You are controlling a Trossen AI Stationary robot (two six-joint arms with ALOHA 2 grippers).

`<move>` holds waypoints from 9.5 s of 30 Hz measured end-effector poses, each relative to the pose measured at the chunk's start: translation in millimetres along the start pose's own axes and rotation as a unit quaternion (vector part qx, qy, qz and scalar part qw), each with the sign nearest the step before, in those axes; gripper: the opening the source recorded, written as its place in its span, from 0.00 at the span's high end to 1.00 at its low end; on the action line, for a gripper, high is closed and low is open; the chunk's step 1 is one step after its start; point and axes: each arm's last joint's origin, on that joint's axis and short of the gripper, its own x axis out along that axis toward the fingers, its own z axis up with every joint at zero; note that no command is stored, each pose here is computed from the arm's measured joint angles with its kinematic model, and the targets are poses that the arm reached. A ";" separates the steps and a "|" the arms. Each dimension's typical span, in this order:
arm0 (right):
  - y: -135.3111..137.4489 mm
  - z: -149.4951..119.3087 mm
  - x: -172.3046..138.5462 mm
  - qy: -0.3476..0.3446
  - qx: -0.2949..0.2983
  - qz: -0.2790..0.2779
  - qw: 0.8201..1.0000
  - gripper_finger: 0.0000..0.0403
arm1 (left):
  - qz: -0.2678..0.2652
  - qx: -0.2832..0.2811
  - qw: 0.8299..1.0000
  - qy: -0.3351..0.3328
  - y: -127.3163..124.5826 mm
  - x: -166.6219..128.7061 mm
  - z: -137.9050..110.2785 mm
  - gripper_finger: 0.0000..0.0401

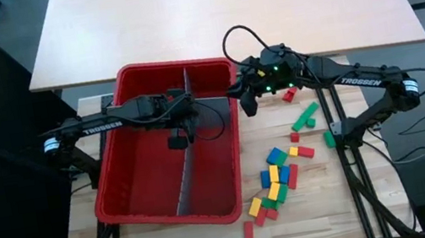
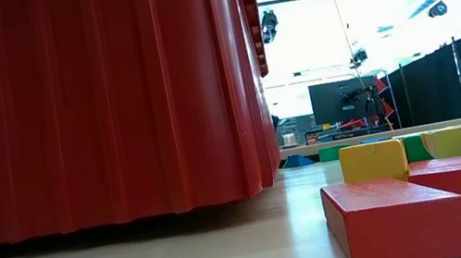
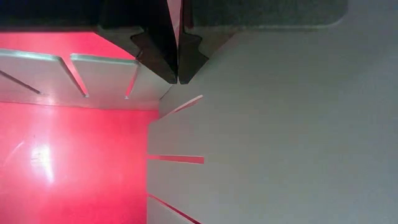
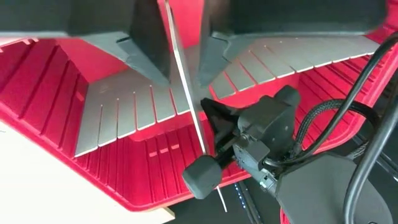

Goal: Sort blocks

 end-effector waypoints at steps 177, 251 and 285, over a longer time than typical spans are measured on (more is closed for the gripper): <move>-18.0 0.8 41.1 0.046 -0.014 0.049 0.998 1.00 | -0.018 -0.017 0.999 0.021 4.8 -0.8 -8.8 1.00; -8.2 -9.9 21.0 0.172 -0.029 0.061 0.983 1.00 | -0.008 -0.075 0.996 0.041 16.4 -9.1 -24.4 1.00; -10.5 -9.7 21.1 0.171 -0.035 0.057 0.983 1.00 | -0.123 -0.072 0.986 -0.084 11.9 -22.4 12.3 1.00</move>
